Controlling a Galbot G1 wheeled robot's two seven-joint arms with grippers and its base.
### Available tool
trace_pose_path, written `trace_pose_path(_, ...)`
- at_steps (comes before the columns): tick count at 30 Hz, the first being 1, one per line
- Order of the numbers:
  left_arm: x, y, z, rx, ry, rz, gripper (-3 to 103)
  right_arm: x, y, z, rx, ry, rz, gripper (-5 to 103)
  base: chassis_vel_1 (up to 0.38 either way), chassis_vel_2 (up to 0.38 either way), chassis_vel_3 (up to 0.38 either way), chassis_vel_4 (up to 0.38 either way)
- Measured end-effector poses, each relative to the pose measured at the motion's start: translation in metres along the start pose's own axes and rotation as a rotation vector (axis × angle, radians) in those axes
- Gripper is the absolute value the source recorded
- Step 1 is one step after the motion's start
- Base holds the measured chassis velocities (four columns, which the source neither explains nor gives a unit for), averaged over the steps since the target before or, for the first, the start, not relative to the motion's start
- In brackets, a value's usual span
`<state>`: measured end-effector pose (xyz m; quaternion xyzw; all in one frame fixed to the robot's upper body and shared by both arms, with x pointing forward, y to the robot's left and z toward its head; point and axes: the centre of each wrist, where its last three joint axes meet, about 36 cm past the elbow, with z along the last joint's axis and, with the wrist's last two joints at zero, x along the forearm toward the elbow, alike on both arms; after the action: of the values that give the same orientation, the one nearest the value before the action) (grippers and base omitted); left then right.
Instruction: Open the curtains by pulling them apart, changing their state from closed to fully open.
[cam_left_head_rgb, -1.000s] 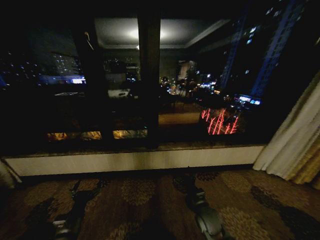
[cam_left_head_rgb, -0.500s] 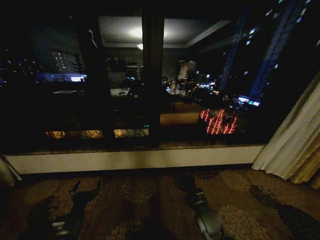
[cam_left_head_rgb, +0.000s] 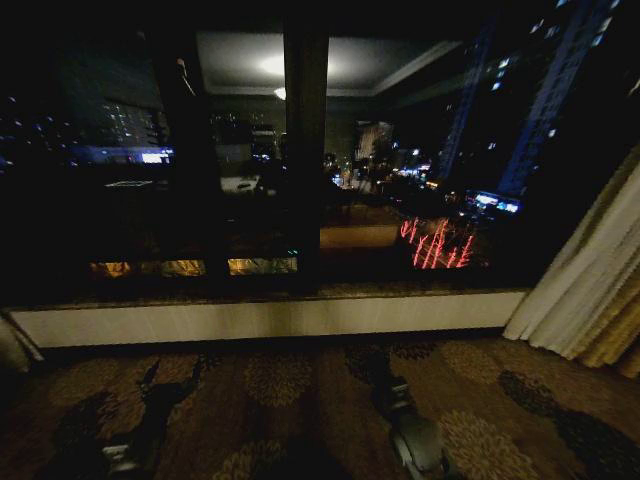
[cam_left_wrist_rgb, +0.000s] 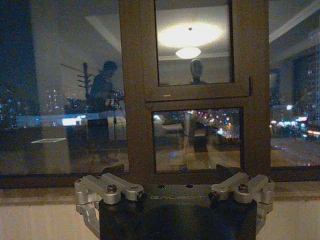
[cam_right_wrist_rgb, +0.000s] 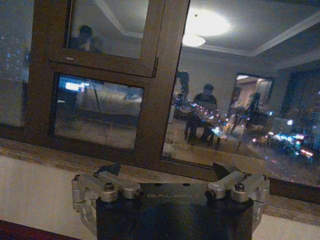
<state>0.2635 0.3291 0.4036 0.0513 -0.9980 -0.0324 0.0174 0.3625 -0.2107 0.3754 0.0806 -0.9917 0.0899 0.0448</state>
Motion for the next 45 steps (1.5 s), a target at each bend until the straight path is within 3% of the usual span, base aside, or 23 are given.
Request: trace_pose_path(45,-0.002,-0.005,0.003,0.015,0.004,0.0,100,-0.007,-0.006,0.011,-0.004,0.021,0.007,100,0.01,-0.064,-0.006,0.071)
